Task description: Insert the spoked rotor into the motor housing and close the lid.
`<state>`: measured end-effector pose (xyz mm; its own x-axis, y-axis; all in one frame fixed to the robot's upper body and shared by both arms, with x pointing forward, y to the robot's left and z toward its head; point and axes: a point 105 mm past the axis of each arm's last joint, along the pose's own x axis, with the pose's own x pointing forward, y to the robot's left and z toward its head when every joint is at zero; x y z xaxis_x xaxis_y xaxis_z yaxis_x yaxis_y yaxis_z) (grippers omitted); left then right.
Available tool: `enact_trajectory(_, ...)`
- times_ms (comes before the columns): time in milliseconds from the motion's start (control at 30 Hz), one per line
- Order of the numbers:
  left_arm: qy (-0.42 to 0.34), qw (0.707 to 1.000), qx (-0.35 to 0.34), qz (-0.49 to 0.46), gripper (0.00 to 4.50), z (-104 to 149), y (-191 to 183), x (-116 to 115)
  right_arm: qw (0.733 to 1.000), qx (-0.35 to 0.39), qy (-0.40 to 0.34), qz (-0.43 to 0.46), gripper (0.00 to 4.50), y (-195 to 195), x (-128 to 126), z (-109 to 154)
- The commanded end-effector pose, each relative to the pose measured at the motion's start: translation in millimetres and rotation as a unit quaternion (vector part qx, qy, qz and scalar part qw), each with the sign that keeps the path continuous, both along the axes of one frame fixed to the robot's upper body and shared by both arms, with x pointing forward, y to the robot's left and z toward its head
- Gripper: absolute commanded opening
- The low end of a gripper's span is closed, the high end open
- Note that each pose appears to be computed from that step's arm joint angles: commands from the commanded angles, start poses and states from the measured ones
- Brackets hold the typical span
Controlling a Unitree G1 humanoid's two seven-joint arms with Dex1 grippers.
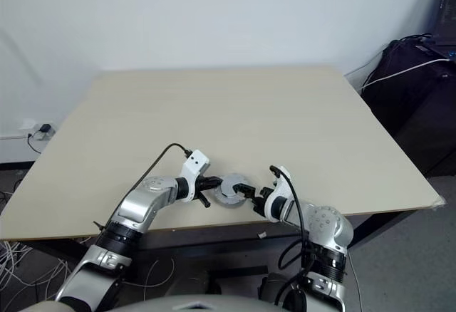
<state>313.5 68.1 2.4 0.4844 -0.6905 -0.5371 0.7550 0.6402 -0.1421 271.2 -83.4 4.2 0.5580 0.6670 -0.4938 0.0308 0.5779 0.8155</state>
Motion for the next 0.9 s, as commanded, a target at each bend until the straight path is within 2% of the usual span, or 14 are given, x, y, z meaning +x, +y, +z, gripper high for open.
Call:
enact_trajectory(33, 0.031, 0.999, 0.01, -0.01, 0.0, -15.1, -3.3, -10.6, 0.998, 0.065, -0.005, 0.025, 4.47, 30.0, -5.3, 9.0)
enact_trajectory(300, 0.031, 0.999, 0.011, -0.008, 0.0, -15.4, -2.5, -10.3, 0.991, 0.129, -0.015, 0.024, 4.47, 44.3, -3.0, 17.2)
enact_trajectory(633, 0.031, 0.999, 0.011, -0.01, 0.0, -15.0, -3.1, -10.3, 0.985, 0.17, -0.005, -0.015, 4.47, 50.1, -0.4, 10.5)
enact_trajectory(900, 0.029, 0.999, 0.012, -0.011, 0.0, -14.7, -3.7, -9.4, 0.98, 0.2, -0.007, 0.018, 4.47, 60.3, -8.1, 16.8)
